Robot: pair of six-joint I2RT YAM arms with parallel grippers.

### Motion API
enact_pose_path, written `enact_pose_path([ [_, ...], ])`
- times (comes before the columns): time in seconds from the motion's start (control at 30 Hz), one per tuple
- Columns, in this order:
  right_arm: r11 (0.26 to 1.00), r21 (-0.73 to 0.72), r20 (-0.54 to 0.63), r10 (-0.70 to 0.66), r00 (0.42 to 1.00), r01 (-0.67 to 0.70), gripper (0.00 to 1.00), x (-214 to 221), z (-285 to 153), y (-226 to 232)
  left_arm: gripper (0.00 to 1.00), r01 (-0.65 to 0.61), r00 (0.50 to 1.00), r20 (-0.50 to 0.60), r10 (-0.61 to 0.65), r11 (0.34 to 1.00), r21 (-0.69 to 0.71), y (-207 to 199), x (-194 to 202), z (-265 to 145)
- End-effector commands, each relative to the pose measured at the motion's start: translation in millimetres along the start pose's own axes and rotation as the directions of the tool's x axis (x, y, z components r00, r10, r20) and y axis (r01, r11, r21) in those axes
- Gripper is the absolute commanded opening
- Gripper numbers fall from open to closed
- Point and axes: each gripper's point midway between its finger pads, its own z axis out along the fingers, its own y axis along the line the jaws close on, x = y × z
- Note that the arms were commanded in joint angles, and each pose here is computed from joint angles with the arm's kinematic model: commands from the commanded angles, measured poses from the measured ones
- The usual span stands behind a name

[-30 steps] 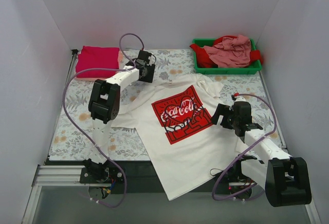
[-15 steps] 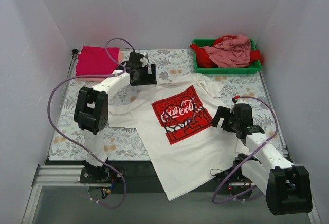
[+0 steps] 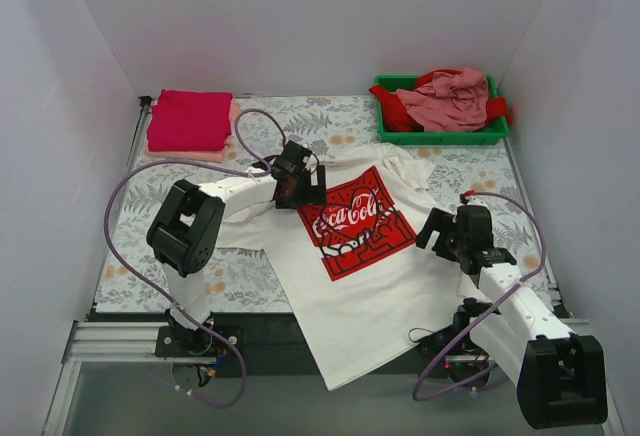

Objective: Fold and stack the t-shirts
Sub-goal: Flatten the tshirt out

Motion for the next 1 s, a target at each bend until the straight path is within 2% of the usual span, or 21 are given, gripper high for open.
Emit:
enact_pose_path([
  [0.0,0.999,0.037,-0.059,-0.029,0.998,0.031,0.98,5.8,9.6,-7.3,0.89,0.119,0.991,0.078,-0.105,0.973,-0.197,43.5,-12.6,1.7],
  [0.1,0.998,0.021,-0.096,-0.049,0.994,0.051,0.98,2.0,22.0,-1.0,0.89,0.23,0.973,0.07,-0.22,0.937,-0.261,75.8,-6.9,2.1],
  [0.17,0.996,-0.068,-0.117,-0.061,0.991,0.054,0.98,-6.7,28.4,20.3,0.89,0.339,0.94,0.069,-0.333,0.896,-0.286,100.5,-1.2,0.9],
  [0.2,0.996,-0.07,-0.162,-0.068,0.984,0.057,0.98,0.2,37.4,22.5,0.88,0.365,0.93,0.074,-0.36,0.884,-0.291,107.3,0.6,-0.6],
  [0.37,0.981,-0.097,-0.226,-0.186,0.956,0.168,0.98,-10.1,76.6,64.0,0.88,0.479,0.876,0.157,-0.456,0.79,-0.382,133.6,15.6,-18.0],
  [0.4,0.969,-0.129,-0.234,-0.235,0.944,0.209,0.98,-16.8,93.5,90.7,0.89,0.486,0.872,0.144,-0.468,0.787,-0.381,133.5,23.1,-19.7],
  [0.47,0.958,-0.132,-0.285,-0.282,0.916,0.254,0.98,-16.7,107.5,109.6,0.89,0.509,0.859,0.154,-0.489,0.775,-0.375,134.1,30.7,-28.5],
  [0.5,0.948,-0.132,-0.345,-0.319,0.883,0.291,0.98,1.0,123.4,116.1,0.89,0.524,0.845,0.135,-0.517,0.753,-0.398,140.1,51.3,-29.9],
  [0.53,0.937,-0.153,-0.288,-0.346,0.893,0.314,0.98,-26.7,134.0,146.7,0.89,0.528,0.842,0.128,-0.524,0.753,-0.393,139.6,57.0,-33.2],
  [0.57,0.915,-0.18,-0.292,-0.4,0.869,0.361,0.98,-26.5,147.7,169.4,0.88,0.525,0.841,0.106,-0.531,0.752,-0.398,139.9,73.1,-38.4],
  [0.6,0.906,-0.178,-0.327,-0.423,0.845,0.385,0.98,-16.4,160.7,173.4,0.88,0.522,0.843,0.089,-0.531,0.767,-0.372,133.3,76.9,-44.1],
  [0.63,0.877,-0.225,-0.272,-0.474,0.837,0.424,0.98,-30.0,164.6,206.5,0.88,0.488,0.859,0.051,-0.51,0.785,-0.382,129.8,96.9,-45.0],
  [0.67,0.867,-0.226,-0.296,-0.495,0.817,0.443,0.98,-22.2,176.0,209.6,0.88,0.483,0.864,0.041,-0.503,0.801,-0.353,120.0,101.0,-47.8],
  [0.7,0.841,-0.26,-0.234,-0.532,0.814,0.475,0.98,-35.1,179.1,237.5,0.88,0.433,0.888,-0.003,-0.46,0.838,-0.331,104.9,115.0,-46.7],
  [0.73,0.826,-0.271,-0.241,-0.556,0.795,0.495,0.98,-29.5,189.1,243.2,0.88,0.373,0.915,-0.058,-0.399,0.892,-0.256,79.9,120.5,-45.1],
  [0.77,0.813,-0.311,-0.193,-0.561,0.805,0.493,0.98,-46.2,190.0,267.2,0.89,0.35,0.924,-0.08,-0.375,0.91,-0.221,69.3,121.9,-43.4],
  [0.8,0.806,-0.325,-0.196,-0.57,0.798,0.495,0.98,-43.4,198.8,270.7,0.88,0.33,0.934,-0.09,-0.347,0.929,-0.167,55.9,119.4,-39.4],
  [0.9,0.752,-0.382,-0.084,-0.608,0.79,0.538,0.98,-70.6,211.2,310.1,0.89,0.283,0.955,-0.089,-0.284,0.959,-0.022,23.8,92.9,-26.3],
  [0.97,0.724,-0.395,-0.054,-0.633,0.772,0.566,0.98,-75.4,219.0,316.7,0.91,0.26,0.964,-0.052,-0.26,0.966,-0.008,16.9,72.8,-9.4],
])
